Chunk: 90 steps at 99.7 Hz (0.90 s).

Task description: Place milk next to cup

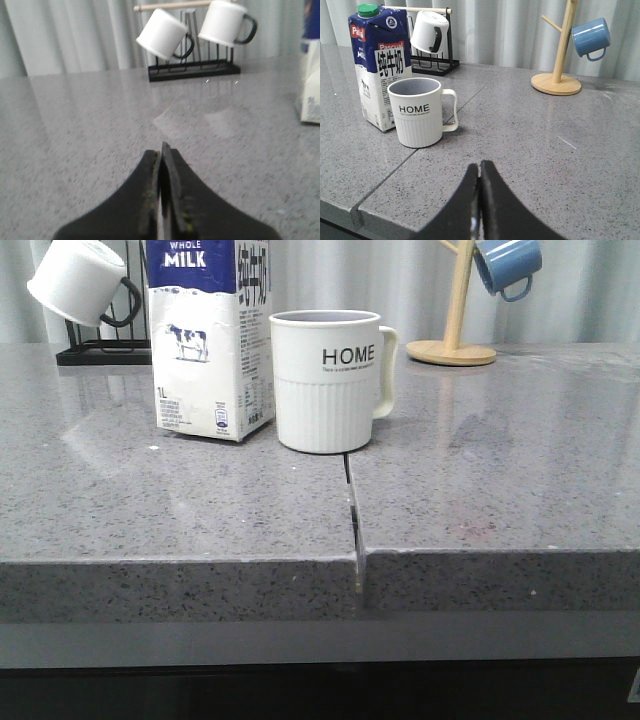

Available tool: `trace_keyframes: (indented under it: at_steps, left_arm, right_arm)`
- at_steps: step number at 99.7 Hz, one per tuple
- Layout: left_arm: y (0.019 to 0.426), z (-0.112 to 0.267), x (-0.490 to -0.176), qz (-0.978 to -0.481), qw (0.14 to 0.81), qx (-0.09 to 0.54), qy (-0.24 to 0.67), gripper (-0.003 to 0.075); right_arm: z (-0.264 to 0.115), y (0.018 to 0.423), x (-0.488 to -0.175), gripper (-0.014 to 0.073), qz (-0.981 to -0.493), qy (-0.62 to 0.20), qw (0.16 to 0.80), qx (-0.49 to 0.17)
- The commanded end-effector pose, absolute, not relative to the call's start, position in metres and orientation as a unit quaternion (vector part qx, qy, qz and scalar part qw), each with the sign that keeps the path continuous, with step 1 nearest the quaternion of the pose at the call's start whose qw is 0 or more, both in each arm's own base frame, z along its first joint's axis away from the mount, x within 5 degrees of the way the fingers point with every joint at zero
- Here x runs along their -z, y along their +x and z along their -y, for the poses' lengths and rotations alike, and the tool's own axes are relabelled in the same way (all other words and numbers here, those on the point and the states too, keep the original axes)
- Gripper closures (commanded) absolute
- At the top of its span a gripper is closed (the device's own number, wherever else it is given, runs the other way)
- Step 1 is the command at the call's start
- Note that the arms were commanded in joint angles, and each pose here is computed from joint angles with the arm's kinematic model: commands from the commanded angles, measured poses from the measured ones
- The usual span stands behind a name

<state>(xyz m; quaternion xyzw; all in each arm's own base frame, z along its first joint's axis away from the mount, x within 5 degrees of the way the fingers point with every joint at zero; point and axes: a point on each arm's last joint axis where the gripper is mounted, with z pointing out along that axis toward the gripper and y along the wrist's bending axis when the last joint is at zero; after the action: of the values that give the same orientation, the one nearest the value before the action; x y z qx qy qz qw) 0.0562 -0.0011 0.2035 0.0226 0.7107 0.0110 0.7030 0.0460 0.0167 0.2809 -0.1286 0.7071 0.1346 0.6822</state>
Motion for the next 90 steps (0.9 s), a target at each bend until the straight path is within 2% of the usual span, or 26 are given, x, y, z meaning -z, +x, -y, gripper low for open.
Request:
trace_keyframes:
  at_steps: [1,11,90]
  left_arm:
    - [0.055,-0.001,-0.204,-0.671,0.741,-0.02,0.004,0.0741]
    - [0.055,-0.001,-0.194,-0.705,0.709,-0.018,0.005,0.0741]
    - [0.055,0.0,-0.194,-0.705,0.709,-0.012,0.006,0.0741]
  right_arm:
    - [-0.017,0.045,-0.296,0.0663,-0.675,-0.125,0.713,-0.14]
    - [-0.017,0.045,-0.296,0.0663,-0.675,-0.125,0.714,-0.14]
    - [-0.016,0.045,-0.296,0.0663,-0.674,-0.13,0.716,-0.131]
